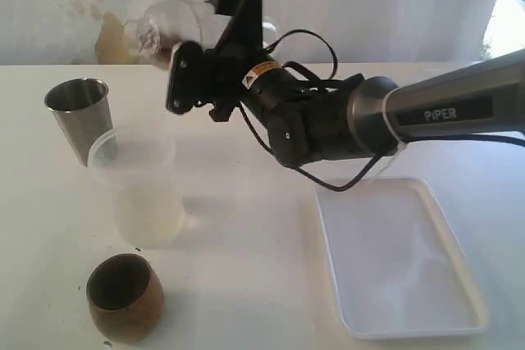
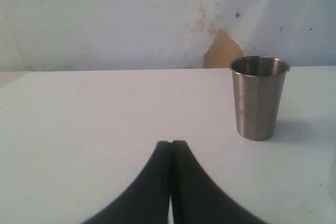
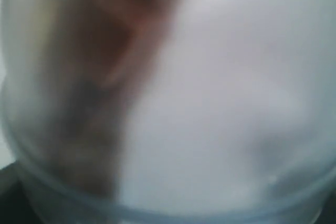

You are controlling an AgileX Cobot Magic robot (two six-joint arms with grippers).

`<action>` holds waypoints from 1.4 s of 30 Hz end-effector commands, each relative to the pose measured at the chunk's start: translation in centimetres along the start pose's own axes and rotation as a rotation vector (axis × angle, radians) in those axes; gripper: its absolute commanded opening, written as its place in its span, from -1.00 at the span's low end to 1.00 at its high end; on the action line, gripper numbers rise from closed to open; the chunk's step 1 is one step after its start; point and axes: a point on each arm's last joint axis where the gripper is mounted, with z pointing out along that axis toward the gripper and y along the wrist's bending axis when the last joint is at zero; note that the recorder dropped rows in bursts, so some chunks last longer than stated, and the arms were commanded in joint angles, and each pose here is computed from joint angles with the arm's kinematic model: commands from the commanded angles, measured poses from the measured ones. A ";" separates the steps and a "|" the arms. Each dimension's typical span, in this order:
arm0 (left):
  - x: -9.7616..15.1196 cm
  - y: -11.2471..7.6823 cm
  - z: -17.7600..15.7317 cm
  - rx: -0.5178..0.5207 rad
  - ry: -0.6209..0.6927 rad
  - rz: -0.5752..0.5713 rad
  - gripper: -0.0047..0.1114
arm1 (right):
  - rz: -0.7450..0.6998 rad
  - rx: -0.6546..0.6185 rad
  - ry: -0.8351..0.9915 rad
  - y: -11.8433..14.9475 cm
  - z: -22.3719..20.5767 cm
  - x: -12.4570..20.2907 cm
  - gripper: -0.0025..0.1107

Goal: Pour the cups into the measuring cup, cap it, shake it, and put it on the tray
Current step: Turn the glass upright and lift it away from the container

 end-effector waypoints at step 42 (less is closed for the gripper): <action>0.1 0.0 0.0 0.004 -0.007 -0.002 -0.92 | 1.182 -0.345 -0.022 -6.9 -9.7 3.6 -0.96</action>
